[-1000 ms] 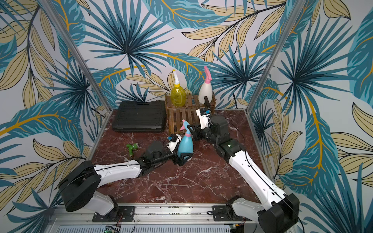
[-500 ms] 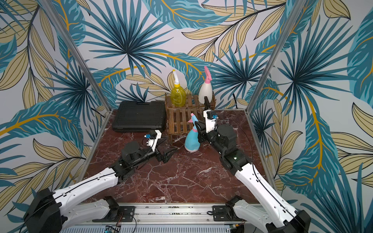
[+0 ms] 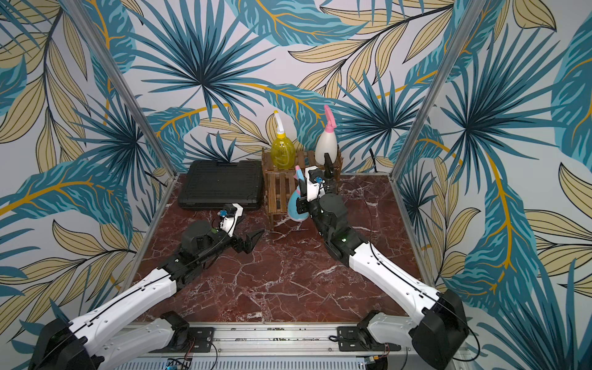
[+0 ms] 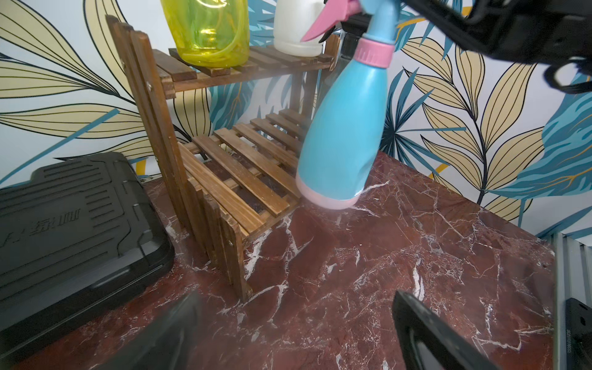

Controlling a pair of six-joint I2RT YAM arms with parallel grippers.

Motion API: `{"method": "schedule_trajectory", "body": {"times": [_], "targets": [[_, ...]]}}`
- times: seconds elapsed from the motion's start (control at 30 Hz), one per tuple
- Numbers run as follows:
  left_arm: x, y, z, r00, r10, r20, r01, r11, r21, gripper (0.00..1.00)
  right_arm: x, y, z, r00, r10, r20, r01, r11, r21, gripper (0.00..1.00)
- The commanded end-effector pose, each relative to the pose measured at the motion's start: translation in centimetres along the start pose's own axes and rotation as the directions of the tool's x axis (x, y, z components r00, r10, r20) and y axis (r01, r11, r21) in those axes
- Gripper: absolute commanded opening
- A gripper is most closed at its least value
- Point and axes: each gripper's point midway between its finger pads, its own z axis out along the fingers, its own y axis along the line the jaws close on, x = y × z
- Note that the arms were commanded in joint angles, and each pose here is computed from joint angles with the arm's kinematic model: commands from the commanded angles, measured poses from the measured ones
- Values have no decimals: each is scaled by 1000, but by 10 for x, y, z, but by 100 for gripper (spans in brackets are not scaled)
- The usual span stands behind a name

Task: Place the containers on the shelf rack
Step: 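Place the container on the shelf.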

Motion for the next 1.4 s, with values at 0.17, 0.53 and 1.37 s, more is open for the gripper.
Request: {"method": "schedule_trajectory", "body": {"times": [0.17, 0.53, 1.37], "targets": [[13, 3, -3, 1000, 12, -15, -13, 1000, -8, 100, -18, 3, 28, 997, 16, 71, -20, 999, 49, 0], [18, 4, -2, 1000, 17, -22, -18, 1000, -10, 100, 8, 9, 53, 1000, -18, 26, 16, 998, 61, 0], [12, 2, -2, 1000, 20, 0, -20, 1000, 2, 100, 31, 14, 69, 999, -27, -39, 30, 998, 64, 26]]}}
